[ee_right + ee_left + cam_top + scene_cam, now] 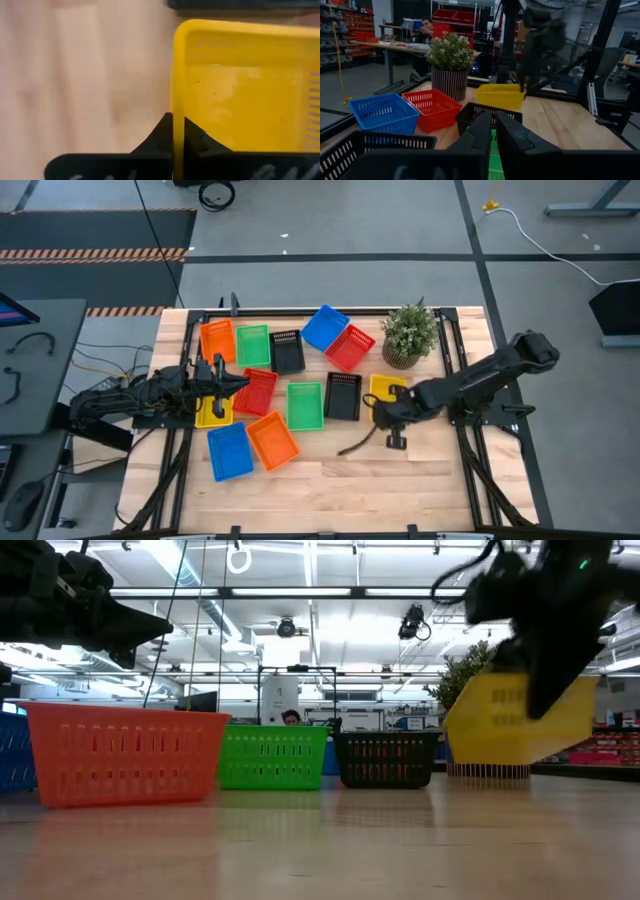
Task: Stack baskets by color
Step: Move the right yellow bin to the right side of the table
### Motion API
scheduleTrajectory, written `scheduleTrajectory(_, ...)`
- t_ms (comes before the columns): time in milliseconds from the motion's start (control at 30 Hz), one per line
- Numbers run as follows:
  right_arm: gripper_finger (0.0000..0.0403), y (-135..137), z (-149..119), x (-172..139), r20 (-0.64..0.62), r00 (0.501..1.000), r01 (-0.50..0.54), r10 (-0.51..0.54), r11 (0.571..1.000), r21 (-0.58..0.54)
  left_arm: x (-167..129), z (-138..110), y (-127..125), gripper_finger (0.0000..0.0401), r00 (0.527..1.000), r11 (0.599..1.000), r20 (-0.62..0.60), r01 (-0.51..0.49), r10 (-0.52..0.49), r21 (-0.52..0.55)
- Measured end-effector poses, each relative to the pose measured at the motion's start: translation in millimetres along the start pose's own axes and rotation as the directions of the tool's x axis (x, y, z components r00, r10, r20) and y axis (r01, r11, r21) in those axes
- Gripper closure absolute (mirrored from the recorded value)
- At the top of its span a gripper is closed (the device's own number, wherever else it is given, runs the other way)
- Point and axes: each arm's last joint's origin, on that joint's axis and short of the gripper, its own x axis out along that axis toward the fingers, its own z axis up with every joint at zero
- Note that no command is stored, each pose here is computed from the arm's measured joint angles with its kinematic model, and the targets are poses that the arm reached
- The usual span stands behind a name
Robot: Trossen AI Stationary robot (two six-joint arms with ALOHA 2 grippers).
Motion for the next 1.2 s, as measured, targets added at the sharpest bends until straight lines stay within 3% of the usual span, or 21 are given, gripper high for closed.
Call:
scheduleTrajectory(167, 0.0399, 33.6, -26.4, -11.5, -0.036, 0.999, -0.035, 0.035, 0.999, 0.009, 0.0, 0.0, 0.0, 0.0362, 1.0, 1.0, 0.0, 0.0, 0.0, 0.0)
scheduleTrajectory(300, 0.0399, 47.6, -55.7, -12.6, -0.097, 0.995, 0.029, -0.031, 0.999, -0.021, 0.0, -0.1, 0.0, 0.0366, 1.0, 1.0, -0.001, 0.0, 0.0, 0.0)
scheduleTrajectory(567, 0.0397, 45.8, -101.6, 6.3, -0.155, 0.979, 0.124, -0.13, 0.991, -0.049, 0.0, 0.0, 0.0, 0.0373, 1.0, 1.0, 0.0, 0.0, 0.0, 0.0)
scheduleTrajectory(767, 0.0391, 41.7, -115.0, 12.7, -0.171, 0.971, 0.153, -0.165, 0.985, -0.081, 0.0, 0.0, 0.0, 0.0366, 1.0, 1.0, -0.001, 0.0, 0.0, 0.0)
scheduleTrajectory(1033, 0.032, 37.9, -123.3, 12.0, -0.218, 0.955, 0.201, -0.201, 0.979, -0.022, 0.0, 0.0, 0.0, 0.0371, 1.0, 1.0, 0.0, 0.0, 0.0, 0.0)
scheduleTrajectory(1200, 0.0274, 41.7, -118.5, -0.6, -0.231, 0.959, 0.176, -0.167, 0.984, 0.019, 0.0, 0.1, 0.0, 0.0371, 1.0, 1.0, 0.0, 0.0, 0.0, 0.0)
